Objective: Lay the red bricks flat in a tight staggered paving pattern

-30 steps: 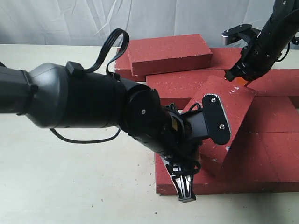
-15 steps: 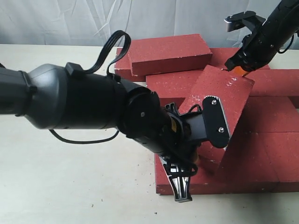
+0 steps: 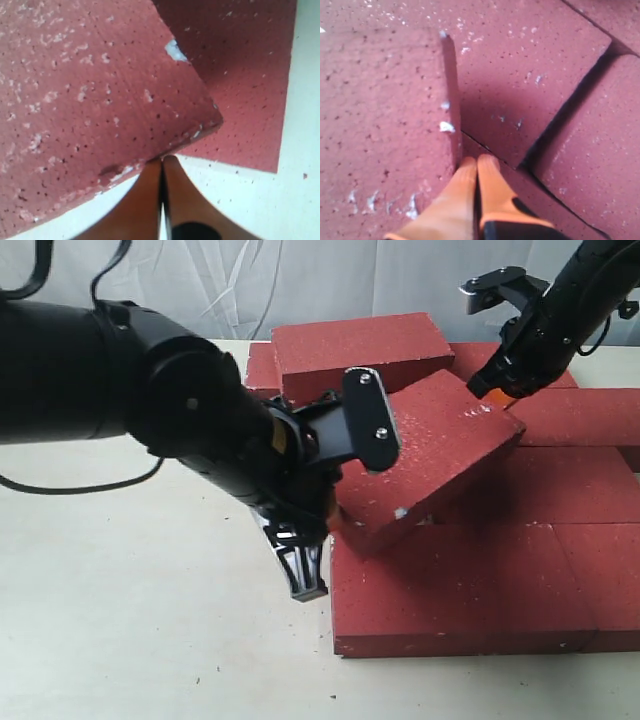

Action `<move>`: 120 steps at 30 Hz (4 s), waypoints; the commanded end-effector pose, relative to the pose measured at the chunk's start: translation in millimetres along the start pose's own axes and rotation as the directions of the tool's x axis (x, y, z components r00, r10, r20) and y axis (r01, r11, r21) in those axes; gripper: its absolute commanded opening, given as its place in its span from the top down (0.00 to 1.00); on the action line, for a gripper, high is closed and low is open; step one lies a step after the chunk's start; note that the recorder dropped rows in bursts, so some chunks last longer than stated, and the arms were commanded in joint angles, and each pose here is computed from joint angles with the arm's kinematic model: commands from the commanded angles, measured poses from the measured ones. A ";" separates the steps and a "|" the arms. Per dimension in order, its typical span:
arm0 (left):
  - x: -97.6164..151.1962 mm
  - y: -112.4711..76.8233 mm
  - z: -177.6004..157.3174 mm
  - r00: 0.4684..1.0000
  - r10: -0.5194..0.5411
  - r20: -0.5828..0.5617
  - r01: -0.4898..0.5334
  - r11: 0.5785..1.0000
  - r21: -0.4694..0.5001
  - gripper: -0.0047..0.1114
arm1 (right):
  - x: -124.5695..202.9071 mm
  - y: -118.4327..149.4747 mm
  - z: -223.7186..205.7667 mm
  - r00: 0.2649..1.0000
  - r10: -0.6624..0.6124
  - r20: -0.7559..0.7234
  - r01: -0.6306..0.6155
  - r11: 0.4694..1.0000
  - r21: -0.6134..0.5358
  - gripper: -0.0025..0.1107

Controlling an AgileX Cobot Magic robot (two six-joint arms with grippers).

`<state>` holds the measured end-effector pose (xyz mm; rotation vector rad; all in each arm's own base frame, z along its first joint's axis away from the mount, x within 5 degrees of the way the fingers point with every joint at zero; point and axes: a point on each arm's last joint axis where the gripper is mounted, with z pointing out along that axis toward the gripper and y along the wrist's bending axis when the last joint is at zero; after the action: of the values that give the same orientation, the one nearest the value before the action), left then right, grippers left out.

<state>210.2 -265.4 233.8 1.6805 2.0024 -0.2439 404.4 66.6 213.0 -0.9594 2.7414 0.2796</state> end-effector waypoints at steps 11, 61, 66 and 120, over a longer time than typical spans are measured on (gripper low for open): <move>57.4 53.0 -46.5 0.977 -0.205 0.066 0.214 0.957 -0.196 0.96 | -49.9 111.7 2.0 0.999 -0.034 0.018 0.036 0.990 -0.135 0.99; 185.7 96.1 -45.8 0.820 -0.562 -0.107 0.507 0.800 -0.321 0.96 | -64.6 195.9 96.4 0.983 -0.176 -0.046 0.171 0.980 -0.102 0.99; 191.4 97.3 -49.3 0.814 -0.567 -0.126 0.505 0.798 -0.330 0.96 | -64.0 193.8 83.6 0.978 -0.202 -0.055 0.198 0.978 -0.064 0.99; 207.1 126.9 -65.4 0.751 -0.647 0.132 0.623 0.628 -0.466 0.96 | -73.5 186.1 38.7 0.944 -0.328 0.020 0.329 0.944 -0.038 0.99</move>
<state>292.6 -29.5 208.7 0.6423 2.3939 0.0738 358.4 275.0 216.2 -1.3150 2.4446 0.3068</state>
